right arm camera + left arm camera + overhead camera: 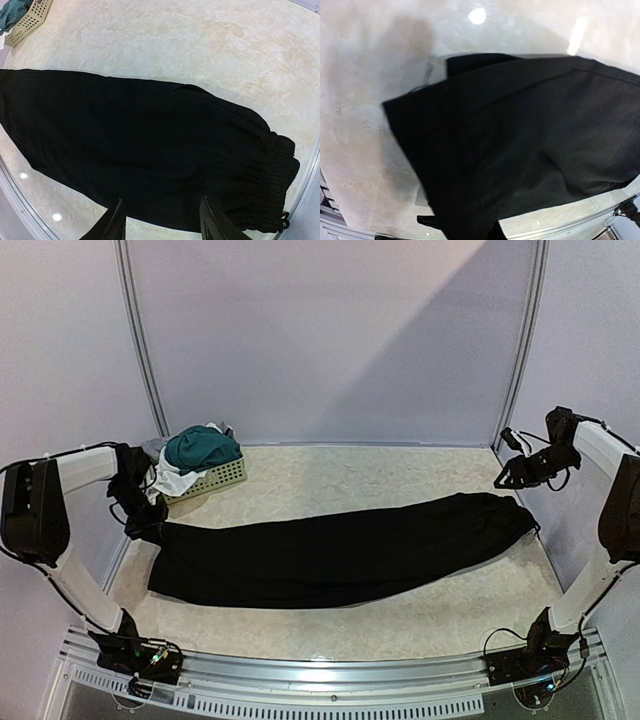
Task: Fold and stack the mixed laundry pile
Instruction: Pick up the rectangle-folded trousers from the corner of the board, then fold the rectangle-folded trousers at the center of the board.
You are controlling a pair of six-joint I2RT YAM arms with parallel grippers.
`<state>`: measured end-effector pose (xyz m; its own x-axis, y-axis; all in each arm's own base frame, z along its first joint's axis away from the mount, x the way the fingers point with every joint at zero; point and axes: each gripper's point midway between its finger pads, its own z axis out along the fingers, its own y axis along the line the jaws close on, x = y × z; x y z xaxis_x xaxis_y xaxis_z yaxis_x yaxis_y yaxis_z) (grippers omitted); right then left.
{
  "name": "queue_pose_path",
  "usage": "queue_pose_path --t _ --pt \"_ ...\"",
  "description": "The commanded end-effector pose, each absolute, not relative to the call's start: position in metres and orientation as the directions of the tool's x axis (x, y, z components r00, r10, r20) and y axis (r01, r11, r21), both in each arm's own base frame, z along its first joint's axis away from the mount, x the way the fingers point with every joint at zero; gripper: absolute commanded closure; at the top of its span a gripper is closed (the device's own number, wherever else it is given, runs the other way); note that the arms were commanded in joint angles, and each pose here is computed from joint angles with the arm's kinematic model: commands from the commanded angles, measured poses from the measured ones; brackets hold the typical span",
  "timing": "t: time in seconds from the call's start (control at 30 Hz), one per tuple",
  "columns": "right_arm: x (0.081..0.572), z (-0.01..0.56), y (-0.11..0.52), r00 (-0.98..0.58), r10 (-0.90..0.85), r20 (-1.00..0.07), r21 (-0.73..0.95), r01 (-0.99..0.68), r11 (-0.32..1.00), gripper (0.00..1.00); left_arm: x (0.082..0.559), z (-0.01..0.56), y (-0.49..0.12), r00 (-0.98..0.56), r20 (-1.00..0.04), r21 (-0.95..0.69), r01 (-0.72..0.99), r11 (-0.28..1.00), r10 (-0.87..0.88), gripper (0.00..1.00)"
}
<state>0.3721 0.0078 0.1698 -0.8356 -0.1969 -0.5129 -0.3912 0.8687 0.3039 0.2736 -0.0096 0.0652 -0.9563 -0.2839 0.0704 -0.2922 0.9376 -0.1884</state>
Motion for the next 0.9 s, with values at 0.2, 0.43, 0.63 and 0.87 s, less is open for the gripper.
queue_pose_path --t 0.2,0.43,0.63,0.87 --pt "0.372 0.177 0.019 -0.826 -0.193 -0.529 0.297 -0.394 0.870 0.50 0.286 0.107 -0.071 -0.981 0.053 -0.219 -0.195 0.956 -0.187 1.00" --pt "0.369 0.175 0.018 -0.828 -0.195 -0.525 0.288 -0.389 0.875 0.50 0.299 0.135 -0.128 -0.988 0.046 -0.292 -0.156 0.944 -0.149 1.00" --pt "0.370 0.176 0.018 -0.826 -0.194 -0.529 0.286 -0.389 0.876 0.50 0.307 0.151 -0.176 -0.995 0.043 -0.342 -0.104 0.934 -0.095 1.00" --pt "0.371 0.173 0.018 -0.829 -0.191 -0.526 0.289 -0.385 0.877 0.50 0.326 0.165 -0.233 -0.998 0.010 -0.422 -0.057 0.905 -0.058 1.00"
